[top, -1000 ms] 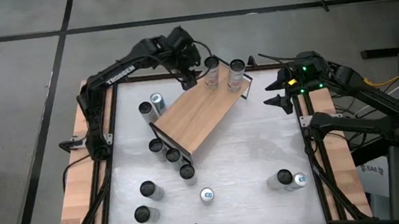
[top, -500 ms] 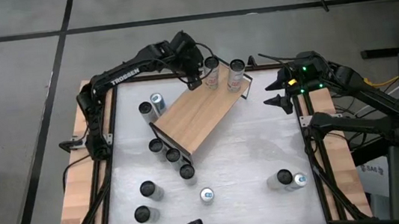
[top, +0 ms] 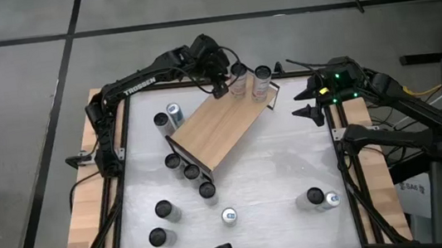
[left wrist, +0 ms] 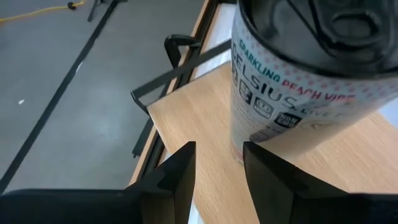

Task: Place canned beverage on shelf
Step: Put the white-pink soda can on the shelf aligned with the other white-pink soda can

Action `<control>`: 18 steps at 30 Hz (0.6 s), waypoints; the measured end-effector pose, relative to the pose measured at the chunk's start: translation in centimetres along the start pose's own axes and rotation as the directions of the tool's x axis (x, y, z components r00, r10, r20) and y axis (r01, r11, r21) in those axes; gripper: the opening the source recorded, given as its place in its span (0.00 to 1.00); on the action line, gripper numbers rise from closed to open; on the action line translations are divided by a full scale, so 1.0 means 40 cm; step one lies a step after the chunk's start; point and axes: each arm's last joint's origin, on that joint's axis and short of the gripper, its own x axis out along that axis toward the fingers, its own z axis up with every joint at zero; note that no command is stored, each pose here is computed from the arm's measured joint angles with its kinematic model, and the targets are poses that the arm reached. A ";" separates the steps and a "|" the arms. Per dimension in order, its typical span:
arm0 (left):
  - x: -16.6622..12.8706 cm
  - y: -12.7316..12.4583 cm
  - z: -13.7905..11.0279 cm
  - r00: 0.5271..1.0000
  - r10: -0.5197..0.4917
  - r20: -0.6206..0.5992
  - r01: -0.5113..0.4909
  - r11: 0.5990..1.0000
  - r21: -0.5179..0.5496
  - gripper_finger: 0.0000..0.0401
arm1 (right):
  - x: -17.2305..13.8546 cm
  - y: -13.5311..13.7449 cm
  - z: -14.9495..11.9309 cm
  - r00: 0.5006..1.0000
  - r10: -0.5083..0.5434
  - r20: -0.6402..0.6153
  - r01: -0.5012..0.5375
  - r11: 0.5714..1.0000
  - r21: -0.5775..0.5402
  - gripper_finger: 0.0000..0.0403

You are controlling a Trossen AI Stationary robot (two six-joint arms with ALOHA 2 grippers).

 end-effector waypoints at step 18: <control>-0.008 -0.001 -0.032 0.989 0.037 -0.144 -0.039 0.999 -0.009 0.33 | 0.000 0.000 0.000 1.000 0.000 0.000 0.000 1.000 0.000 0.76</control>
